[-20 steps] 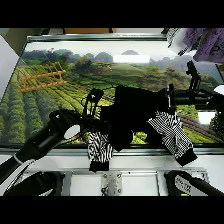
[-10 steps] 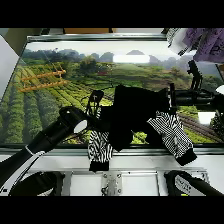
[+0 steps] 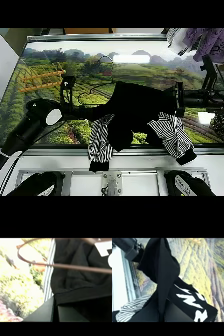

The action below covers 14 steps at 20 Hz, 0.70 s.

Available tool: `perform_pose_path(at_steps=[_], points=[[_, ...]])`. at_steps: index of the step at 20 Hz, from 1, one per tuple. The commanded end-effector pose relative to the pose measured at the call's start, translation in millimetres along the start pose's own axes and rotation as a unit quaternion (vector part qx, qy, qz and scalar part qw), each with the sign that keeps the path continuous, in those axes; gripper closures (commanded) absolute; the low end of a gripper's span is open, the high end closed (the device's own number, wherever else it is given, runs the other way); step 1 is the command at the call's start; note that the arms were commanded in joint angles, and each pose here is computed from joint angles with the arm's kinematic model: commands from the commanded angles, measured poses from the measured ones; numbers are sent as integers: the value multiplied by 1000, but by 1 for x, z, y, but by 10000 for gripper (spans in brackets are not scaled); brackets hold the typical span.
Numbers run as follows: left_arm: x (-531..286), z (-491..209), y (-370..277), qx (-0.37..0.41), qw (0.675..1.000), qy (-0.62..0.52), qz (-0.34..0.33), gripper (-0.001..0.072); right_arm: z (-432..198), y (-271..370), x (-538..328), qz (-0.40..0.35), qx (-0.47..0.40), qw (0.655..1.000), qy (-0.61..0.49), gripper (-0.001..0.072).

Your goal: Fold the clothes and pants, and hang the long-sleeved shirts on hangers.

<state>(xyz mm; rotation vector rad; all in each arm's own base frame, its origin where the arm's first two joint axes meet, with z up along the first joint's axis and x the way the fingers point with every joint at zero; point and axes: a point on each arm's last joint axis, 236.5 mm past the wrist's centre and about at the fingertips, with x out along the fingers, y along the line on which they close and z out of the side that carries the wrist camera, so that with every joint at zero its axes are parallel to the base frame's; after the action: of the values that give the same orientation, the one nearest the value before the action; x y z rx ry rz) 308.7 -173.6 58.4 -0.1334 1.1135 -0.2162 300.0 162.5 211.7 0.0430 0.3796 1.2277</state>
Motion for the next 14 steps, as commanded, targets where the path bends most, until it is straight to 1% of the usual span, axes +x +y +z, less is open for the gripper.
perform_pose_path(at_steps=[1,4,7,11,14], points=[[-2,16,12,-2,1000,-24,2,687,14,14,-6,-18,2,1000,-9,703],[-3,28,16,-13,999,-44,-1,688,22,23,-9,-25,-3,1000,-16,703],[-3,30,4,-5,998,-47,-32,688,30,27,-10,-25,-3,999,-30,703],[-5,37,2,-30,996,-49,-62,688,46,31,-11,-19,-1,998,-63,703],[-6,41,13,-41,996,-53,-55,688,47,35,-11,-12,7,998,-63,703]])
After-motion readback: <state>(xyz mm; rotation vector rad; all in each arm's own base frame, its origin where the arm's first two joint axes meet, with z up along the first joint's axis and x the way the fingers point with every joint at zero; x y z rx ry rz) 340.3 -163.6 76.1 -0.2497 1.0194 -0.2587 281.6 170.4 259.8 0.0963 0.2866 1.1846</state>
